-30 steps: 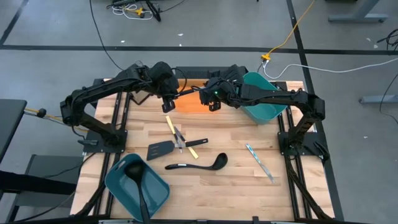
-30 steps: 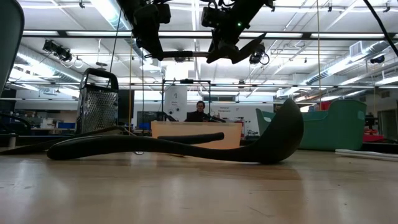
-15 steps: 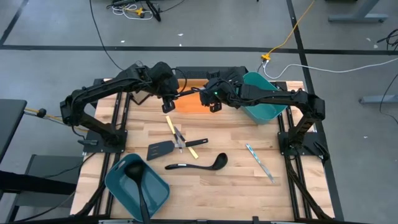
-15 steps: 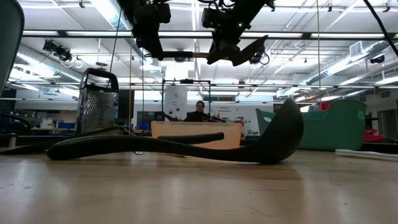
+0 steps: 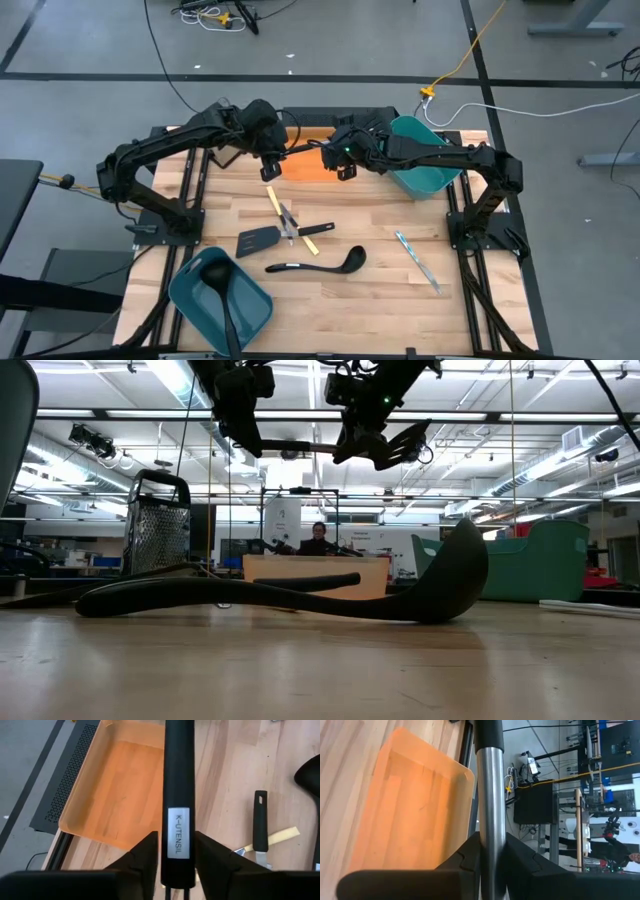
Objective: Pick & Place Kitchen Items
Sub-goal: Put the top black spatula into the green bin
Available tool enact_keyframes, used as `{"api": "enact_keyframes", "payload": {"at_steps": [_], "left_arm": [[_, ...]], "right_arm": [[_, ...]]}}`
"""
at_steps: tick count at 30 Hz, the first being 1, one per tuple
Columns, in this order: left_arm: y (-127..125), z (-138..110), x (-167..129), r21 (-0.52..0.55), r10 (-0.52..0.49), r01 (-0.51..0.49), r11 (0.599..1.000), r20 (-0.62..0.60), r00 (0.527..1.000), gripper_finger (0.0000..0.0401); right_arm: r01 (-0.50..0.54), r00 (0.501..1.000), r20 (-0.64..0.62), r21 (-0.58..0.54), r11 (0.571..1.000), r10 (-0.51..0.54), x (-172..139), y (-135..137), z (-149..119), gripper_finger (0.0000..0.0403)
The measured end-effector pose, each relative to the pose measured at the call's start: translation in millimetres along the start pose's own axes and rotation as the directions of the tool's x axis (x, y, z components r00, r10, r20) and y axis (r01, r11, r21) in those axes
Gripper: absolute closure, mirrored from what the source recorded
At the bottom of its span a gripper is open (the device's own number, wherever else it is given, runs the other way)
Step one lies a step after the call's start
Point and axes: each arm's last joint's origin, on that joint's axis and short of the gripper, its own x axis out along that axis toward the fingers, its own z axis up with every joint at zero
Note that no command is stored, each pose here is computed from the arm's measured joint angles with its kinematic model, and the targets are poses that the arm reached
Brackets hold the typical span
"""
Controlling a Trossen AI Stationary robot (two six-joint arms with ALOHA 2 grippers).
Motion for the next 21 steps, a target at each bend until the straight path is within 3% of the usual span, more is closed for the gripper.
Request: {"api": "enact_keyframes", "payload": {"at_steps": [8, 21], "left_arm": [[-0.1, 0.1, 0.1, 0.002, -0.004, 0.004, 1.0, 0.001, 1.0, 0.0235], [-0.5, 0.1, 0.1, -0.027, -0.018, 0.018, 0.999, 0.002, 1.0, 0.0234]], "right_arm": [[0.0, 1.0, 0.0, 0.001, 1.0, 0.0, -0.2, -0.1, -0.1, 0.0345], [-0.002, 1.0, -0.001, -0.002, 1.0, 0.002, -0.3, 0.1, -0.1, 0.0346]]}}
